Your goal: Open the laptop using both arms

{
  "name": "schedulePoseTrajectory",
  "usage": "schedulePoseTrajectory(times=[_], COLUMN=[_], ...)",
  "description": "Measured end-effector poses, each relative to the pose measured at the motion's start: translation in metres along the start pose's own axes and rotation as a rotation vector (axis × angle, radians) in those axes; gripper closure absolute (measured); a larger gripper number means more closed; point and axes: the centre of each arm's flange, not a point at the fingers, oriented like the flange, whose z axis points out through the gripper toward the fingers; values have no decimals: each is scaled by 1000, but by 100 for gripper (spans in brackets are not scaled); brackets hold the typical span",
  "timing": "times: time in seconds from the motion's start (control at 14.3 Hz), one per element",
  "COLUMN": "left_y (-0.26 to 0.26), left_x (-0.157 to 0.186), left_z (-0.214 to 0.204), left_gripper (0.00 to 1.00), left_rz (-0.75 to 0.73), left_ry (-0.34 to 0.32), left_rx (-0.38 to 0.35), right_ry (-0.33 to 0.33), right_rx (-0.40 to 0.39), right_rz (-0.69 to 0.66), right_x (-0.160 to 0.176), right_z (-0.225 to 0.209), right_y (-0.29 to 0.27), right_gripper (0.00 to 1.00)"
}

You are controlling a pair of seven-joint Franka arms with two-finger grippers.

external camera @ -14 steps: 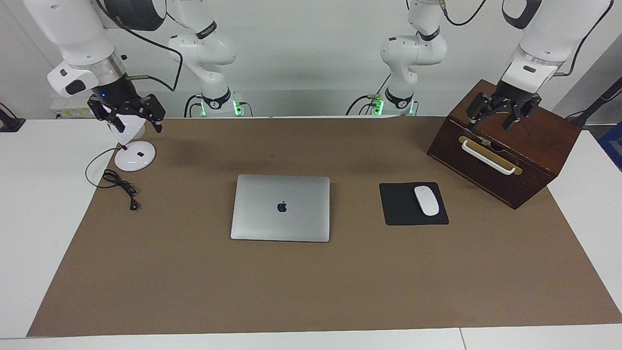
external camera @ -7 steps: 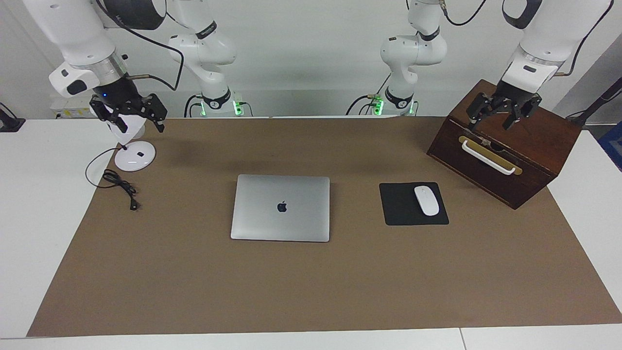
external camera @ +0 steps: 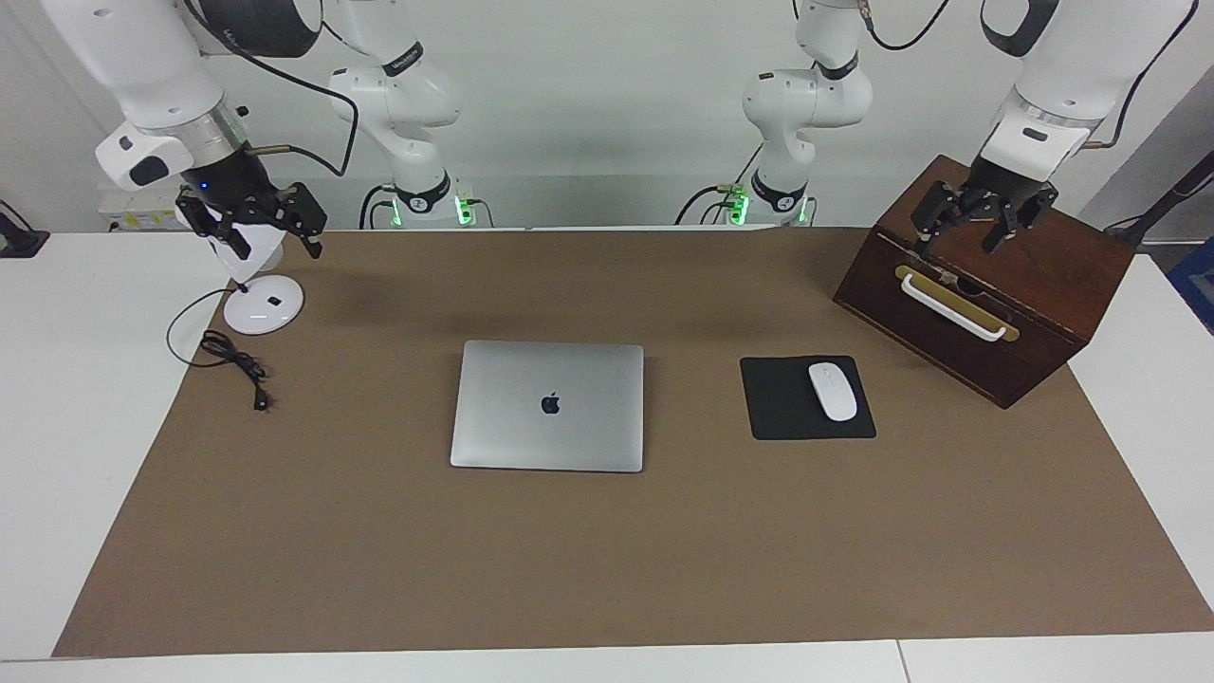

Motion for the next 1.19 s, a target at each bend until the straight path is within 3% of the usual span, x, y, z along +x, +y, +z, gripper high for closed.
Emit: schedulePoseTrajectory(times=[1.19], left_y=[-15], left_x=[0], left_z=[-1], left_gripper=[0], left_rz=[-28], left_ry=[3], left_rx=[1], right_ry=[34], right_rx=[9], right_rz=[19], right_x=[6], right_z=[35], right_y=[4], right_gripper=[0])
